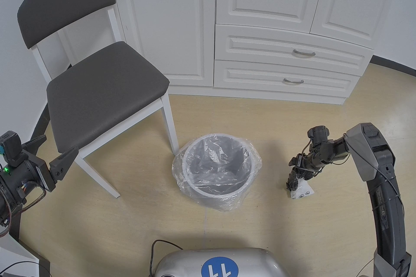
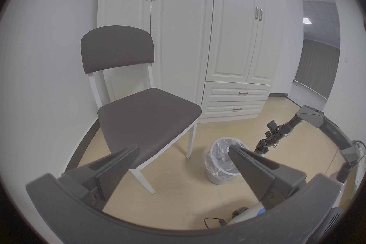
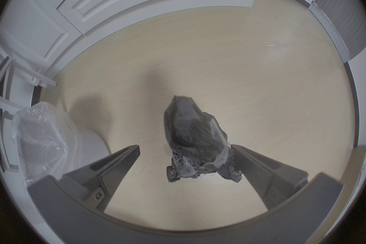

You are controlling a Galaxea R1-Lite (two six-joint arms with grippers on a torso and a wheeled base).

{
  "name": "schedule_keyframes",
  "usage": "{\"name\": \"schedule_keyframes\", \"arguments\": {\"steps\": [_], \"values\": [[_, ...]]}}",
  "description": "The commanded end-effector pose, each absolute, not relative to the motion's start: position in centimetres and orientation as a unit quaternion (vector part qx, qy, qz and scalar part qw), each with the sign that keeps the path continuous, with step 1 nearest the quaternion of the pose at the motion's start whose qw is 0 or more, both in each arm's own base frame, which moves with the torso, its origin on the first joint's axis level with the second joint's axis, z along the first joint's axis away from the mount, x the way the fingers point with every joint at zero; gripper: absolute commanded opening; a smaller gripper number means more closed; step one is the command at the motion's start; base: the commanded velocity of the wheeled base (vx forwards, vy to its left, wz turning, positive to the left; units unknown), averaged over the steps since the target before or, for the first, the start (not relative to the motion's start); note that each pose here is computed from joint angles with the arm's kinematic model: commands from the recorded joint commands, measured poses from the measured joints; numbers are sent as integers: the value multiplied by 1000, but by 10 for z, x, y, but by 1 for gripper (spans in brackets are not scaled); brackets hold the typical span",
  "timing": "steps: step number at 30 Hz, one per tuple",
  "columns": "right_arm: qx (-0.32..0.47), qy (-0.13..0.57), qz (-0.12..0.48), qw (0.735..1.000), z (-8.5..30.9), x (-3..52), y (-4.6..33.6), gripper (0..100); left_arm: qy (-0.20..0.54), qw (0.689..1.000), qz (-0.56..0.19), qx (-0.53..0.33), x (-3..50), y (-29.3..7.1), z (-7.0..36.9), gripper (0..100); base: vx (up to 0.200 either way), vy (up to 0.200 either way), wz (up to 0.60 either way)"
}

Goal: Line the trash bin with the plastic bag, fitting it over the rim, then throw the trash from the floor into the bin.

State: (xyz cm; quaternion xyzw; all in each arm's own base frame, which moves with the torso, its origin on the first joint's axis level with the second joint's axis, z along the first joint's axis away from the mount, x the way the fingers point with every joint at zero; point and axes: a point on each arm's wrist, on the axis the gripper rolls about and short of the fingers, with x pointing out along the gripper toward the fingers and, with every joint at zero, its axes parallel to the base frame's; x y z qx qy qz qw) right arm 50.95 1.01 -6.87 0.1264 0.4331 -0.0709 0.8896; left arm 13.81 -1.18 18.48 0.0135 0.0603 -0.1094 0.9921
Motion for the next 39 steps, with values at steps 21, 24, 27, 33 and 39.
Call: {"name": "schedule_keyframes", "arguments": {"steps": [21, 24, 27, 33, 39], "values": [[113, 439, -96, 886, -105, 516, 8, 0, 64, 992, -110, 14, 140, -12, 182, 100, 0, 0, 0], [111, 440, -97, 886, -104, 516, 8, 0, 64, 992, -110, 14, 140, -12, 182, 100, 0, 0, 0], [113, 437, -99, 887, -100, 516, 8, 0, 63, 992, -110, 14, 140, -12, 182, 100, 0, 0, 0], [107, 425, -108, 892, -46, 503, 6, 0, 52, 993, -109, 15, 137, -12, 186, 100, 0, 0, 0], [26, 407, -76, 910, 60, 444, 5, 0, 35, 993, -110, 16, 131, -11, 191, 100, 0, 0, 0]]}}
